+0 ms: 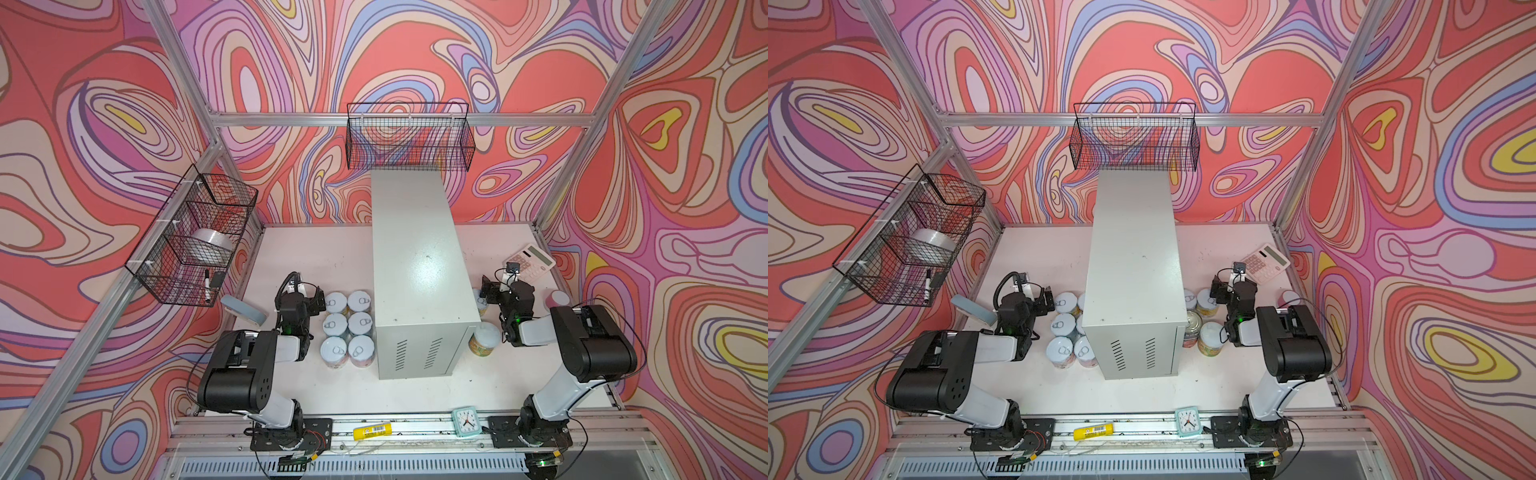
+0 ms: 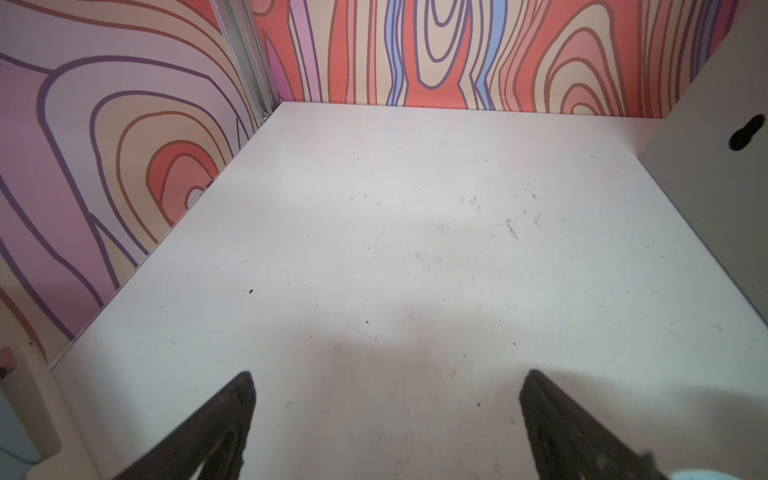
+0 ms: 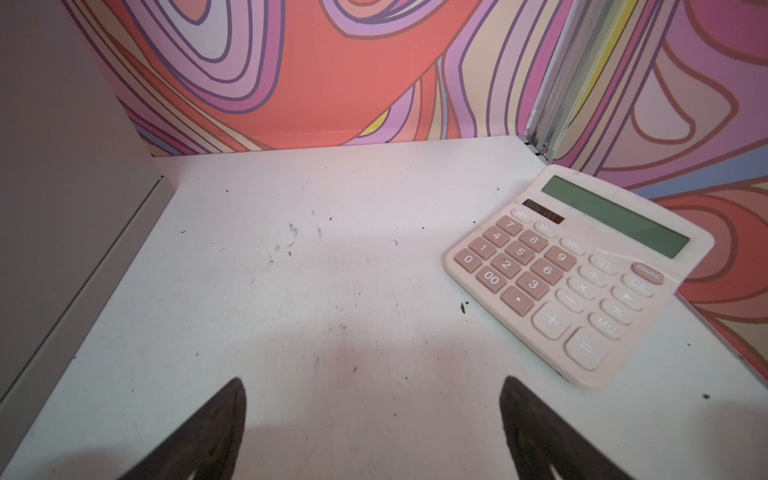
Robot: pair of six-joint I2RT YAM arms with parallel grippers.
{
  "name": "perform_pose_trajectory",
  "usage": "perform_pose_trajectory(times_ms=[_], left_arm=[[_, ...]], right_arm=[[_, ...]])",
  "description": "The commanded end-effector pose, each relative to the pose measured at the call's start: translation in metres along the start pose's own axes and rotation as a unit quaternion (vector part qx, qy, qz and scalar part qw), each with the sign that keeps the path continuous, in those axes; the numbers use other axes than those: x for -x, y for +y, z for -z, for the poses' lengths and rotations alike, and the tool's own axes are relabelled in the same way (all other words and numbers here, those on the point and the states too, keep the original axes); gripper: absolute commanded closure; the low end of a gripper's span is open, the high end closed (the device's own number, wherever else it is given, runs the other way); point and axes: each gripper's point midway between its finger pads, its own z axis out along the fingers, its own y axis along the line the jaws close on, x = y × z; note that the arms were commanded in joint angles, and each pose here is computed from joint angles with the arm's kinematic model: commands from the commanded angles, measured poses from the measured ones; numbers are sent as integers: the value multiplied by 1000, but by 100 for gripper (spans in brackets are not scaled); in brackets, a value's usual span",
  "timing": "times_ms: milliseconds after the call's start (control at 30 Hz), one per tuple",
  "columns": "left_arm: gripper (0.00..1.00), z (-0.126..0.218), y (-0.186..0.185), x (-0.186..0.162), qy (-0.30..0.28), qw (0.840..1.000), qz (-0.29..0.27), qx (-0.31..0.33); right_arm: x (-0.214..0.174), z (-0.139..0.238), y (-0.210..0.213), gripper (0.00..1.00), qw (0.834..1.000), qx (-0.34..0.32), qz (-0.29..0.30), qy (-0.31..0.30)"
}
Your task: Place and organize the canned foods onto the counter
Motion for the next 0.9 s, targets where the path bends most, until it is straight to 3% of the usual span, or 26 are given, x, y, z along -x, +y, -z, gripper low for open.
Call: perform_pose_trajectory(times_ms=[0, 167, 267, 433, 600, 867], left_arm=[[0, 3, 4, 23, 9, 999, -12, 31], [0, 18, 7, 48, 5, 998, -13, 60], [0, 26, 9, 70, -15, 997, 41, 63], [0, 46, 19, 77, 52, 988, 108, 95], [0, 77, -40, 101, 44, 996, 73, 0], [0, 109, -78, 103, 140, 978, 105, -113]], right_arm=[[20, 5, -9, 2, 1000, -26, -11, -8], [74, 33, -27, 2, 995, -80, -47, -27], [91, 47, -39, 2, 988, -124, -93, 26], [97, 75, -25, 2, 979, -106, -155, 81], [86, 124, 17, 2, 982, -41, -121, 143], [49, 192, 43, 2, 958, -30, -129, 255]])
